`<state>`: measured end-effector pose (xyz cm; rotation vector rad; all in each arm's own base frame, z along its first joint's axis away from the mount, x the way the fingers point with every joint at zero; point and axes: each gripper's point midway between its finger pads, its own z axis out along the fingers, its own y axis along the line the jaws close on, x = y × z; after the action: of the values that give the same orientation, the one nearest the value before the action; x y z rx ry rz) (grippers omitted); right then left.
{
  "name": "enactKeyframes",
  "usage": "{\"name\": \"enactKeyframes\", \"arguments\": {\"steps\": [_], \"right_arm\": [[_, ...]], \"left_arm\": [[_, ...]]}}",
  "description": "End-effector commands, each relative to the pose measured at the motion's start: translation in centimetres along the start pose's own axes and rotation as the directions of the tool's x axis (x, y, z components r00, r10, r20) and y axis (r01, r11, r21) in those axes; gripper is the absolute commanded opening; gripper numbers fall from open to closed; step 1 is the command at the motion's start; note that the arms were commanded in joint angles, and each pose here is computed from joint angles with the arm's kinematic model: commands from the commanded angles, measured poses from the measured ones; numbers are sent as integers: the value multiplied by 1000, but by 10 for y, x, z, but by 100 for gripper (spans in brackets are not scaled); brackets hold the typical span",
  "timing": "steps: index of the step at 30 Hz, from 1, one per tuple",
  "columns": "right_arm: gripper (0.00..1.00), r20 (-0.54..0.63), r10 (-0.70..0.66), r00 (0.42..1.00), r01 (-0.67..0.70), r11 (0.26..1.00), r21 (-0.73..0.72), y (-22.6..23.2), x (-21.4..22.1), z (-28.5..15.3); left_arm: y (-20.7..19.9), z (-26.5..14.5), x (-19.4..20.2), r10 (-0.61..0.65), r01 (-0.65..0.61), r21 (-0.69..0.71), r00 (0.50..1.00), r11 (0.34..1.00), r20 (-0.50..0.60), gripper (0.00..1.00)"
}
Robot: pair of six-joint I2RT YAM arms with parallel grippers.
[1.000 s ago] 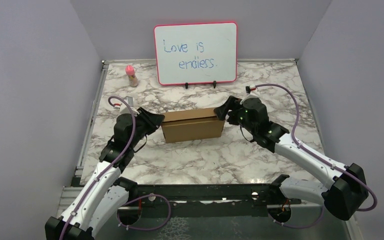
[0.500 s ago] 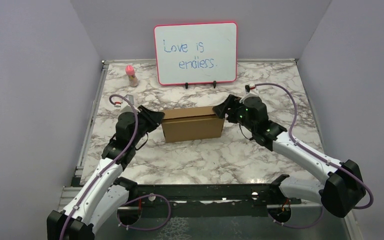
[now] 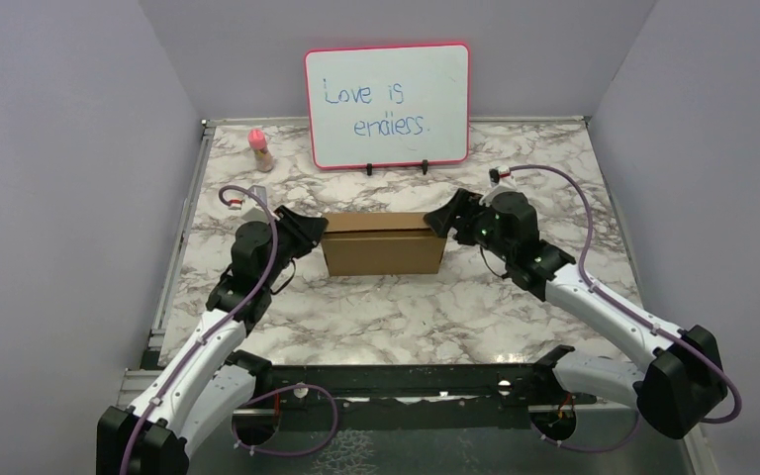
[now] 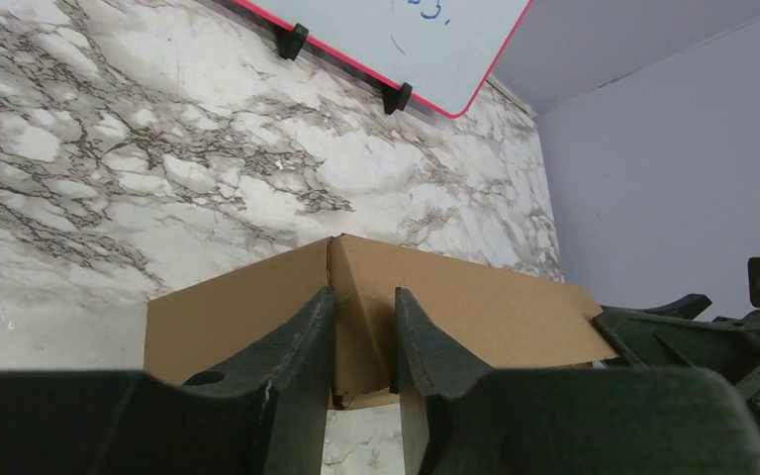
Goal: Fold the paper box
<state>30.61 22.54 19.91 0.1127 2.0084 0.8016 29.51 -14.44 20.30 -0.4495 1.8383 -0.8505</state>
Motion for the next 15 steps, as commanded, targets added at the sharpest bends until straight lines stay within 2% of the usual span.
{"name": "enactKeyframes", "arguments": {"steps": [1, 10, 15], "right_arm": [[79, -119, -42, 992, 41, 999, -6, -10, 25, -10], [81, -104, -34, 994, 28, 997, -65, 0, 9, -17], [82, -106, -40, 994, 31, 995, -92, 2, 5, -19]], "left_arm": [[41, -15, 41, 18, -37, -120, 987, 992, -159, 34], [11, -20, 23, 10, -14, -26, 990, 1000, -144, 52], [12, -22, 21, -7, 0, -43, 987, 999, -159, 54]]}}
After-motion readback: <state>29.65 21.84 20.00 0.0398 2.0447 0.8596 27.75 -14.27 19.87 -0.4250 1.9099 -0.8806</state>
